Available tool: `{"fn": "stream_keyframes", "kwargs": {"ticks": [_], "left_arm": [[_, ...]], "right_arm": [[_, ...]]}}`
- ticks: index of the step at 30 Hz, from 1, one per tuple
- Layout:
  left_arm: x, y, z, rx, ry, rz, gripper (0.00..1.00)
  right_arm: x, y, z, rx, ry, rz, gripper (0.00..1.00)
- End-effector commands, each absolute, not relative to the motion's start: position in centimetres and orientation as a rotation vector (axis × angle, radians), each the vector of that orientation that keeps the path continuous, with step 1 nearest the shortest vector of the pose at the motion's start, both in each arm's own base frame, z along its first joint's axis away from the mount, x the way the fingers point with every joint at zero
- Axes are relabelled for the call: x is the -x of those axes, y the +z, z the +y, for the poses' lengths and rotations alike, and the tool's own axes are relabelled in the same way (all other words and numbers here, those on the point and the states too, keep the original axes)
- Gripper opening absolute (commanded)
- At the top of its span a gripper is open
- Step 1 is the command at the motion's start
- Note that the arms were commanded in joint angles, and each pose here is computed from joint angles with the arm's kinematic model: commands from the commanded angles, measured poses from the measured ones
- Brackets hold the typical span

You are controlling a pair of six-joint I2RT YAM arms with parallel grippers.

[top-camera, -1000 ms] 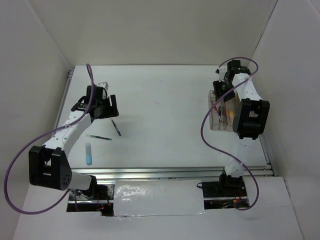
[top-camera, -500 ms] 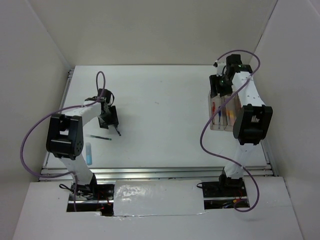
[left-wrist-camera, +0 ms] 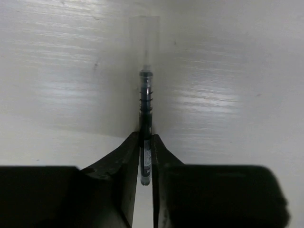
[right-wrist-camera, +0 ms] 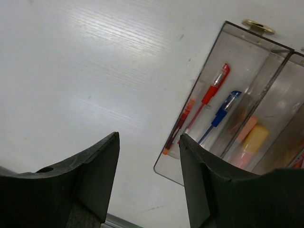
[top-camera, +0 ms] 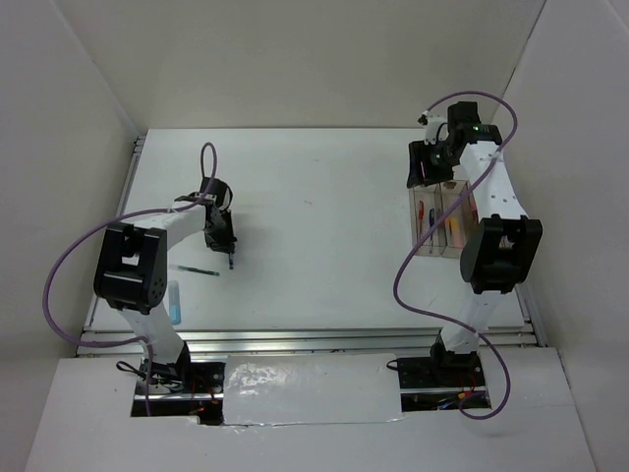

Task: Sort the stationery into containers
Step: Pick up the pen from the center of the board.

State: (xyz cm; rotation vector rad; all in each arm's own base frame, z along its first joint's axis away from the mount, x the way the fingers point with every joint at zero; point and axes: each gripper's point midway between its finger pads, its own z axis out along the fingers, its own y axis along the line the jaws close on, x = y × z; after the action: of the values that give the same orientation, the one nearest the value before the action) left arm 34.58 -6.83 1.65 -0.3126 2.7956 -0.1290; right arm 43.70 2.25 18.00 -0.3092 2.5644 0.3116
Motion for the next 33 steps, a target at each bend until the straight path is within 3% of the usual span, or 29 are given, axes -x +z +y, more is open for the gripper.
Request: {"fn": "stream_keyframes", "kwargs": {"ticks": [1,3,7,9,14,24,33], "left_arm": [[-32.3,-0.2,-9.4,0.221,-0.279,2.867,0.22],[-32.8,1.0,-10.9,0.148,-0.398,2.821,0.11],[-33.2,7.4,-16.8,0.009,-0.903,2.584,0.03],[-34.2,12.4,-18.8,-0.042,-1.028,2.393,0.0],[-32.3,22.9,-24.5,-0.203,-1.352,2.05,0.0],[-28.1,32.4,-29.9,-0.317,-1.646,1.71,0.0],[-27.8,32.8,-30.8,-0.29,-1.695,1.705,0.0]], "right_arm": [[-42.5,23.3,4.8,0.348,0.424,2.408,0.61],[-41.9,24.5,5.9,0.367,0.489,2.362,0.61],[-39.8,27.1,9.0,0.396,0.708,2.272,0.62],[-38.3,28.9,11.0,0.426,0.88,2.204,0.65],[-34.9,31.0,16.1,0.457,1.26,2.126,0.87],[-32.2,34.4,23.8,0.615,1.468,1.968,0.89],[-31.5,35.1,26.0,0.645,1.557,1.905,0.78]]}}
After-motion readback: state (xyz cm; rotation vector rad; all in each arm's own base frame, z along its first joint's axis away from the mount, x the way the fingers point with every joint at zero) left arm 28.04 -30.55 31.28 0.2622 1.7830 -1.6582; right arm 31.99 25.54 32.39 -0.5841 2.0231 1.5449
